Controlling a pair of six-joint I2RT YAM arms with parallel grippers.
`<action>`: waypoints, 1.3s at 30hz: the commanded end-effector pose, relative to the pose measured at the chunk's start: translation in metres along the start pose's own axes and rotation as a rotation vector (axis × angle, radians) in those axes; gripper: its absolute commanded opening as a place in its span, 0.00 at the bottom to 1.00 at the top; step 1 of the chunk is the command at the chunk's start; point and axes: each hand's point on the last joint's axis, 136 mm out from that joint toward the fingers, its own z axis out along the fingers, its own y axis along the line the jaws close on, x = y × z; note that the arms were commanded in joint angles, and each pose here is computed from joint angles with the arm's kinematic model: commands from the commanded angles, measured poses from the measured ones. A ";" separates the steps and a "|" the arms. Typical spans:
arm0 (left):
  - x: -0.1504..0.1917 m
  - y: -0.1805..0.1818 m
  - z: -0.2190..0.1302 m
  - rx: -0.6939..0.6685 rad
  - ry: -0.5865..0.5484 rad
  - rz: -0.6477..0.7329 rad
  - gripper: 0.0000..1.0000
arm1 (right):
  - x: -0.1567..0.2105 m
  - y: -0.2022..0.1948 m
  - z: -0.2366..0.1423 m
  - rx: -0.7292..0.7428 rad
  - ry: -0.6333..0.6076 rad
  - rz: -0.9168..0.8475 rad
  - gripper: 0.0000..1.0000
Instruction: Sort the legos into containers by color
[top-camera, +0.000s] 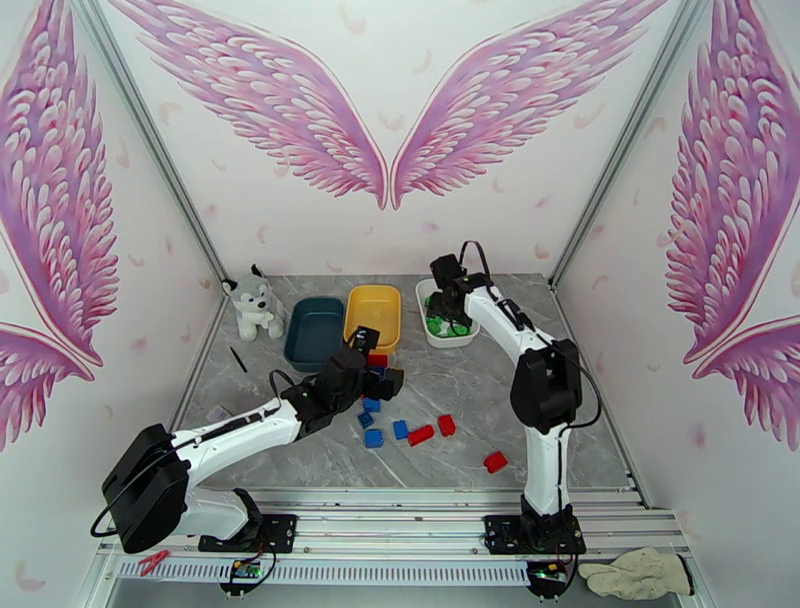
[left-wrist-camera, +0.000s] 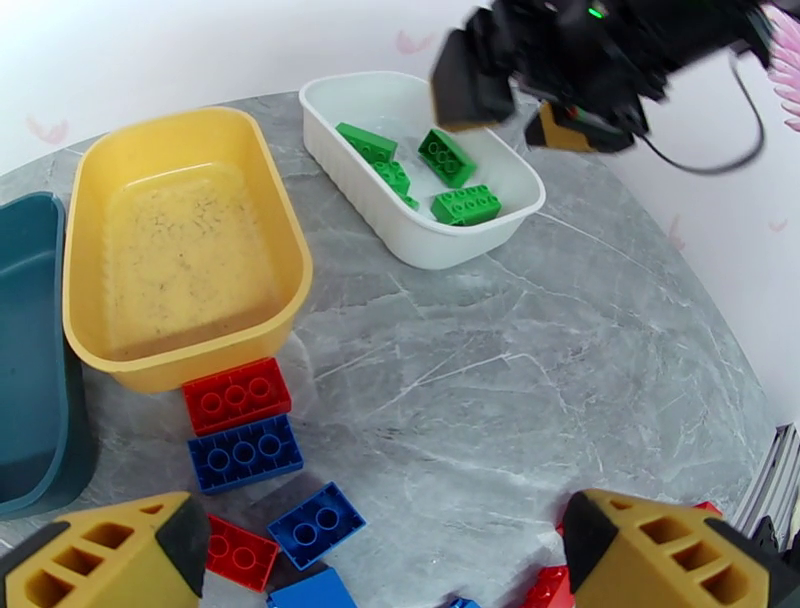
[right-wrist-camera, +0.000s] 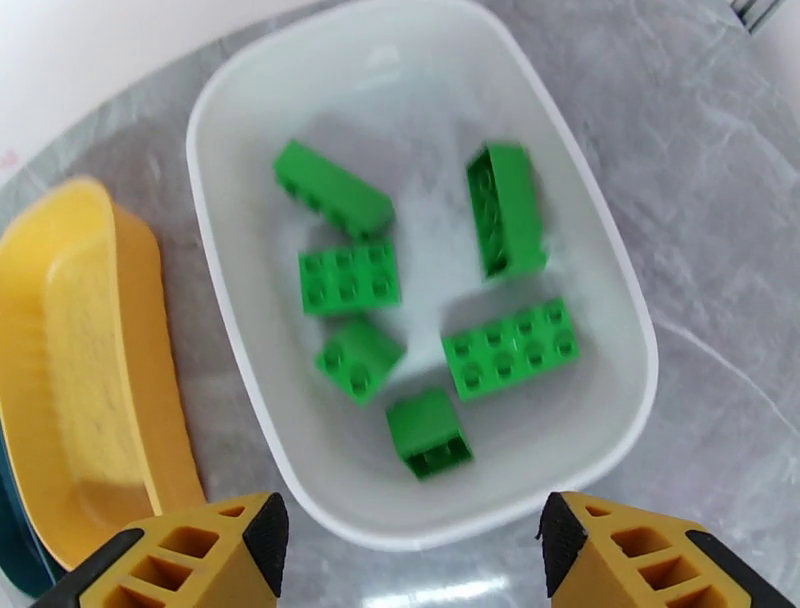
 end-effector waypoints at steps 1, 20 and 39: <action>0.003 0.012 -0.005 -0.042 0.010 -0.009 0.99 | 0.014 0.027 -0.049 -0.160 -0.043 -0.046 0.65; 0.000 0.050 -0.010 -0.186 0.047 0.011 0.99 | 0.109 -0.021 -0.142 -0.370 -0.275 -0.021 0.99; 0.068 0.059 -0.050 -0.235 0.131 -0.098 0.86 | 0.143 0.025 -0.127 -0.628 -0.136 -0.078 0.82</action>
